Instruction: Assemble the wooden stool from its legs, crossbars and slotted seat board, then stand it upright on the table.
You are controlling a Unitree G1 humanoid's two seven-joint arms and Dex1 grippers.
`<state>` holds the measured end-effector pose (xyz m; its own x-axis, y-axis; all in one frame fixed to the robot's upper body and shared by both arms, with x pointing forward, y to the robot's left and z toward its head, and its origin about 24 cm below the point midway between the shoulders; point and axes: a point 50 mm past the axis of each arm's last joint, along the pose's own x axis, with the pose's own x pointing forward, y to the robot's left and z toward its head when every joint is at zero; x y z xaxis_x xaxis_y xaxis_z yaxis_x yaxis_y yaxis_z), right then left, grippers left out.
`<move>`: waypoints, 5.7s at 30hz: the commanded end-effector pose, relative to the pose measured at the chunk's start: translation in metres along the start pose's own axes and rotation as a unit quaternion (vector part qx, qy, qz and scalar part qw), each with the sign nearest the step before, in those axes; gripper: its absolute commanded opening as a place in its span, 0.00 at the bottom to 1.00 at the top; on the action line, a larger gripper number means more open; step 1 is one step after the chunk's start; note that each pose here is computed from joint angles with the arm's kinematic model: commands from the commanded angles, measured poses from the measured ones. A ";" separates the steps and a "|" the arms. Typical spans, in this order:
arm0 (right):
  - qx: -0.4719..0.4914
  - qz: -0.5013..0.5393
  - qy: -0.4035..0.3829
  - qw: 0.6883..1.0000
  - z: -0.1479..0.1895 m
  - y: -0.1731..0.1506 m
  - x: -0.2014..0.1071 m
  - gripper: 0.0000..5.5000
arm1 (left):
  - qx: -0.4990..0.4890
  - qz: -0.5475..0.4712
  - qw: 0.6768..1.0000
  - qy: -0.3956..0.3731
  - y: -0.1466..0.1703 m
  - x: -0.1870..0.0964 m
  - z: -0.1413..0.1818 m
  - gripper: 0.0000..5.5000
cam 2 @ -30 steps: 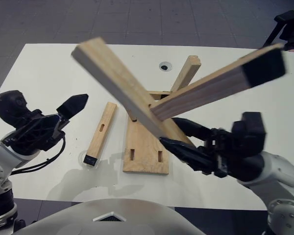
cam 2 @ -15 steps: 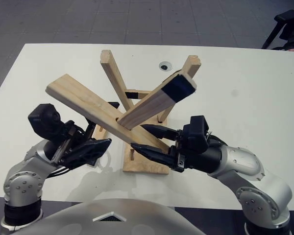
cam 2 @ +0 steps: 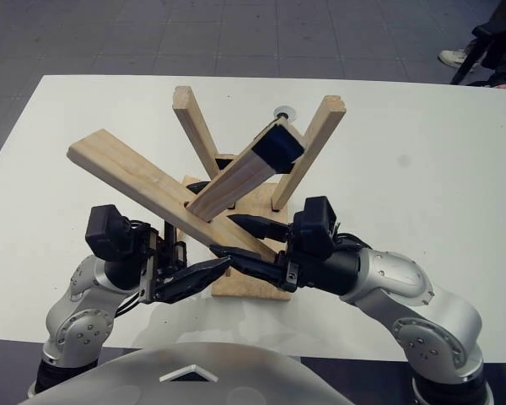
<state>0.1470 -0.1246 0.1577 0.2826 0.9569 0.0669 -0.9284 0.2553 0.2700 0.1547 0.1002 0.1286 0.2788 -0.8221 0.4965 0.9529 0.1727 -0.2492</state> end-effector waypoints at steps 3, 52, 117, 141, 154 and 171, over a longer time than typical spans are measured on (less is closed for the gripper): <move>-0.002 0.001 0.003 1.000 -0.002 0.001 -0.001 0.37 | -0.112 0.003 0.993 -0.031 0.002 -0.004 0.005 0.91; 0.032 -0.008 0.040 0.999 -0.022 -0.016 -0.014 0.82 | 0.022 -0.022 0.999 0.037 0.028 -0.016 0.018 0.38; -0.061 -0.120 0.173 0.976 -0.032 -0.033 -0.092 0.86 | 0.067 -0.156 0.962 0.213 0.051 -0.063 -0.063 0.38; -0.075 -0.120 0.174 0.975 -0.023 -0.030 -0.088 0.86 | -0.072 -0.118 0.915 0.380 0.061 -0.117 -0.096 0.38; -0.082 -0.132 0.174 0.972 -0.020 -0.027 -0.093 0.86 | -0.082 -0.129 0.885 0.440 0.050 -0.139 -0.111 0.38; -0.131 -0.208 0.179 0.952 0.012 -0.031 -0.130 0.86 | -0.048 -0.148 0.878 0.452 0.056 -0.128 -0.107 0.38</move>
<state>0.1411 -0.2508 0.1422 0.5730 0.7481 -0.3347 -0.7997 0.5998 -0.0285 0.2101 0.1157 0.0508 -0.1328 -0.9684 0.2111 0.9830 -0.1015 0.1528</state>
